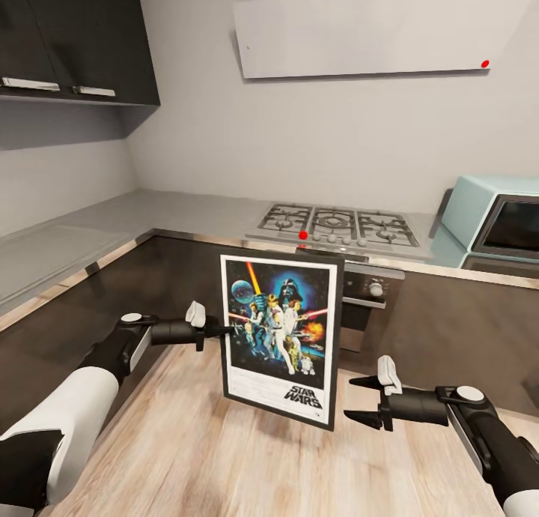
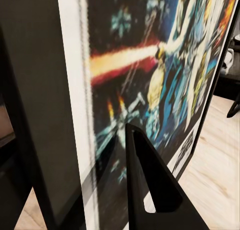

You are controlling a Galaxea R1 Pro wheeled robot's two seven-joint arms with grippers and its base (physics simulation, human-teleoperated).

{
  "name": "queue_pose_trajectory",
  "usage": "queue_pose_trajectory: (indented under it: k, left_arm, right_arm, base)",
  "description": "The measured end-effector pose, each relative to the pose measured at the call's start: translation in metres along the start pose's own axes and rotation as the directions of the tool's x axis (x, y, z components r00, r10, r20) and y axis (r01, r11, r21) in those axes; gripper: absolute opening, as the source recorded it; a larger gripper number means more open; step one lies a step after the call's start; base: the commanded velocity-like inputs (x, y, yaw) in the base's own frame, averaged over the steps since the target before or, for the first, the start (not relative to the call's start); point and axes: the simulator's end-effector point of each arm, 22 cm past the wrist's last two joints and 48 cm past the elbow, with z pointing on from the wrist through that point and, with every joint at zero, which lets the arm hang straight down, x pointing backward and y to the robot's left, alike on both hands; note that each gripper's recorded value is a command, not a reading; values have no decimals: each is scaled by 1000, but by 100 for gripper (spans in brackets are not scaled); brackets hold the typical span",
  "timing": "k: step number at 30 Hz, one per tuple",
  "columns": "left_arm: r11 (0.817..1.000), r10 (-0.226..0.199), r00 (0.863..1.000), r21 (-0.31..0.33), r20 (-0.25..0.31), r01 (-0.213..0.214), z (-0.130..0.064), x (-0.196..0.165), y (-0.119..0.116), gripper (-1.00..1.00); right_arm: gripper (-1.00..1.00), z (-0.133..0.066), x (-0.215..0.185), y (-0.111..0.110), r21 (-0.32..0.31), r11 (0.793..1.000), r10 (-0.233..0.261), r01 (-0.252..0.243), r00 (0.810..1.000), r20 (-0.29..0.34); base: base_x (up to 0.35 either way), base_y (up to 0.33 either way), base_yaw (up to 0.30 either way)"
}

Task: Pick up the poster from the kitchen countertop and hang it on one of the wall nails in the kitchen.

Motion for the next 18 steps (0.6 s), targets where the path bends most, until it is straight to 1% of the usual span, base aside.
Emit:
queue_pose_trajectory:
  k: [13, 16, 18]
  left_arm:
    - [1000, 3, 1000, 6, 0, -3, 1, -1, -2, -100]
    - [1000, 3, 1000, 6, 0, -3, 1, -1, -2, -100]
    - [1000, 2, 1000, 7, 0, -2, 1, -1, -2, -100]
  right_arm:
    - [100, 1, 2, 0, 1, 1000, 8, -8, 1000, -1]
    - [100, 2, 3, -2, 8, 1000, 11, -11, 1000, 0]
    - [100, 4, 3, -6, 26, 1000, 13, -13, 1000, 3]
  base:
    - [0, 0, 0]
    - [0, 0, 0]
    - [0, 0, 0]
